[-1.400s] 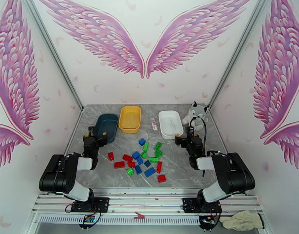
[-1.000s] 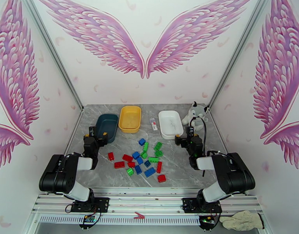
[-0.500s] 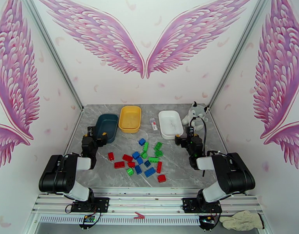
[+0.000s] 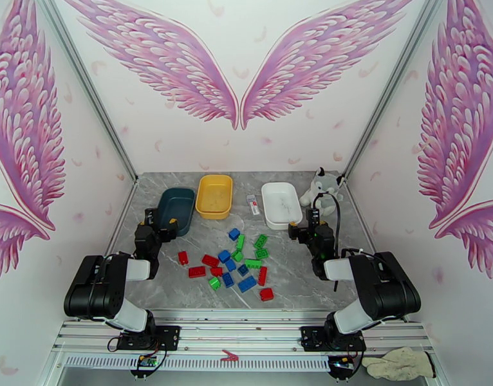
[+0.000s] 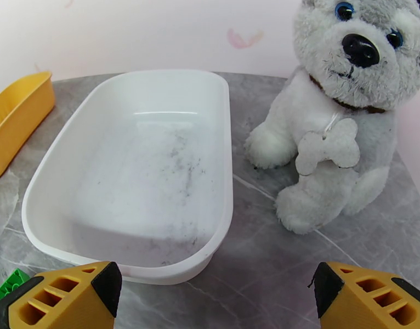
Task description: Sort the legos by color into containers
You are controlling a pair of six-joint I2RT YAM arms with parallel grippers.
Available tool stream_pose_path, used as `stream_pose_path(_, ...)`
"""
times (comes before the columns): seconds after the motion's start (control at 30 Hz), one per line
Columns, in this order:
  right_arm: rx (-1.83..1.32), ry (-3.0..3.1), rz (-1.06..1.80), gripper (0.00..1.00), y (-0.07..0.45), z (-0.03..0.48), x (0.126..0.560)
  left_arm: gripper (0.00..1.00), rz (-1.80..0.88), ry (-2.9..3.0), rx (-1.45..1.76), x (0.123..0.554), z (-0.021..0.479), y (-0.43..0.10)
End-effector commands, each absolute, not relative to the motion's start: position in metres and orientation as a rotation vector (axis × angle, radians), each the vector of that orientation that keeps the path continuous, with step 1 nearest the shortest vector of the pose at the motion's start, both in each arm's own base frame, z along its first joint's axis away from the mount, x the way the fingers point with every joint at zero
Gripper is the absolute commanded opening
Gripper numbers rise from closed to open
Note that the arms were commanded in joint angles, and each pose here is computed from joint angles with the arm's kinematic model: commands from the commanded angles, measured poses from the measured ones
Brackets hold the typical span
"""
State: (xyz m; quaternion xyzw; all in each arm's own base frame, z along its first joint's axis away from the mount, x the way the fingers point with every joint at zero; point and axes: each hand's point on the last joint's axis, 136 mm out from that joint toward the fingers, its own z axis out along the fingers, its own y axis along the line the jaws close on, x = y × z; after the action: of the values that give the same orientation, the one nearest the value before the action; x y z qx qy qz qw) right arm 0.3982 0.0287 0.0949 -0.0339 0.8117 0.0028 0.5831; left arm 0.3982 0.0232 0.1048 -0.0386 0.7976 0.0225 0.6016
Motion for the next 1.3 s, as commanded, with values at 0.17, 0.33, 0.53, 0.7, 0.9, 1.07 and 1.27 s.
stream_pose_path(0.17,0.044,1.814,-0.071,0.99,0.008,0.126,0.396,0.99,0.117,1.756,-0.22,0.385,0.126,0.045)
stream_pose_path(0.33,0.233,1.746,-0.165,0.99,-0.019,0.161,0.367,0.99,0.14,1.729,-0.211,0.376,0.156,0.043)
stream_pose_path(0.53,0.499,1.698,-0.017,0.99,-0.031,0.203,0.33,0.99,0.041,1.568,-0.381,0.329,0.218,0.045)
stream_pose_path(0.7,0.407,1.91,0.28,0.99,0.02,0.243,0.334,0.99,-0.269,1.512,-0.451,0.299,0.261,0.018)
stream_pose_path(0.9,0.476,2.127,0.469,0.99,0.048,0.236,0.33,0.99,-0.432,1.562,-0.582,0.287,0.306,-0.002)
stream_pose_path(1.07,0.474,2.038,0.558,0.99,0.051,0.236,0.315,0.99,-0.448,1.653,-0.487,0.271,0.302,-0.024)
stream_pose_path(1.27,0.309,2.007,0.787,0.99,0.09,0.243,0.316,0.99,-0.55,1.578,-0.254,0.26,0.312,-0.051)
